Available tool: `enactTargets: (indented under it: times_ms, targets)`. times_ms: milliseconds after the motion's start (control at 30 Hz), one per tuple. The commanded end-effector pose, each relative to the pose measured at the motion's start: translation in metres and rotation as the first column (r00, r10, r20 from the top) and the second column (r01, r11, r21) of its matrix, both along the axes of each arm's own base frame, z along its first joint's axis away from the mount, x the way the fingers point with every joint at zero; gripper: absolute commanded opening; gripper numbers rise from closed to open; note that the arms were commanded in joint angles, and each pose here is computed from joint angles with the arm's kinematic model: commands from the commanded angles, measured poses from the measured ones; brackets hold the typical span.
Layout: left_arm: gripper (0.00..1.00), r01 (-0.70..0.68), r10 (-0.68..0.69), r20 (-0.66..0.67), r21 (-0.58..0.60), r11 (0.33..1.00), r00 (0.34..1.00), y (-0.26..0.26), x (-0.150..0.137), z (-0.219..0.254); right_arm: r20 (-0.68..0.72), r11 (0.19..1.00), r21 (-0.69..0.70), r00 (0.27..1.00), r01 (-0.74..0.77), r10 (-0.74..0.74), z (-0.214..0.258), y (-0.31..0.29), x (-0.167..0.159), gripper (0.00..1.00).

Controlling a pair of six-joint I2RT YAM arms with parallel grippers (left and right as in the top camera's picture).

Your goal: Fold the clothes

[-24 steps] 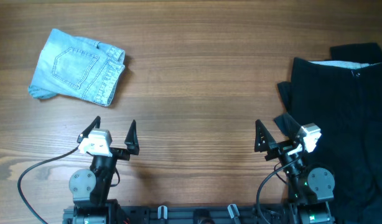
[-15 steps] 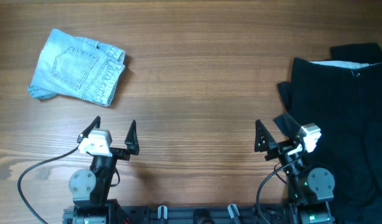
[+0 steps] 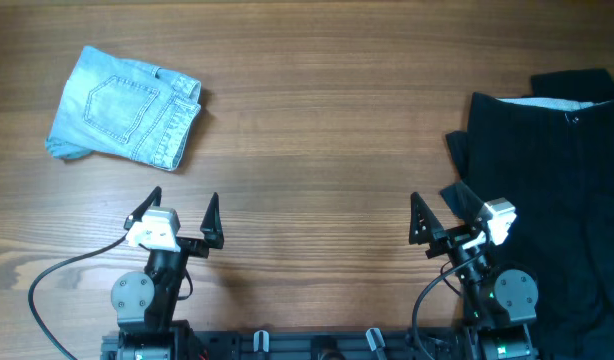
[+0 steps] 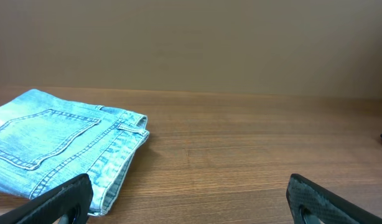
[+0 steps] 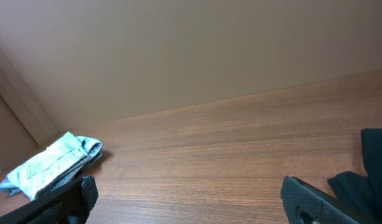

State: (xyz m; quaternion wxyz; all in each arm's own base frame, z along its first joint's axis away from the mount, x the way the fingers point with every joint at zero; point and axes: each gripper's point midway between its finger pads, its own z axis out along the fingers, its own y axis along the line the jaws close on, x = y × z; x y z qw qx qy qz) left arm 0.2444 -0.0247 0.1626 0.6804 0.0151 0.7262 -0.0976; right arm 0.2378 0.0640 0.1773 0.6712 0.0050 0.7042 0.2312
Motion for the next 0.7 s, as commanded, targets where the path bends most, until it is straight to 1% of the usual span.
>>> enactTargets:
  times_ms: [0, 467, 500, 533, 567, 633, 667]
  targets:
    - [1.00, -0.022, 0.022, -0.002, 0.006, 1.000, 1.000, 0.004, 0.000, -0.002, 0.002, 1.000, 0.011, 1.000, -0.004, 0.004, 0.001, 0.000, 0.000, 1.00]
    - [1.00, -0.021, 0.021, 0.010, 0.006, 1.000, 1.000, 0.004, 0.000, 0.001, 0.007, 1.000, 0.011, 1.000, -0.003, 0.003, 0.002, 0.000, 0.000, 1.00]
    - [1.00, -0.021, 0.021, 0.010, 0.006, 1.000, 1.000, 0.004, 0.000, 0.001, 0.023, 1.000, 0.008, 1.000, 0.006, -0.006, 0.006, -0.001, 0.000, 1.00]
    - [1.00, -0.021, 0.021, 0.009, 0.006, 1.000, 1.000, 0.004, 0.000, 0.001, 0.020, 0.999, 0.006, 0.999, 0.045, -0.045, 0.005, -0.008, 0.002, 1.00]
    - [1.00, -0.021, 0.021, -0.002, 0.005, 1.000, 1.000, 0.004, 0.000, -0.002, 0.014, 0.998, 0.025, 0.998, 0.060, -0.061, 0.005, -0.010, 0.003, 1.00]
    - [1.00, 0.023, -0.023, 0.013, 0.003, 1.000, 1.000, -0.003, -0.001, 0.002, -0.011, 0.980, 0.199, 1.000, 0.029, -0.028, 0.013, -0.006, 0.001, 1.00]
    - [1.00, 0.062, -0.062, 0.043, 0.000, 0.998, 0.997, -0.010, -0.002, 0.010, 0.020, 0.982, 0.190, 1.000, -0.026, 0.023, 0.020, 0.002, -0.002, 1.00]
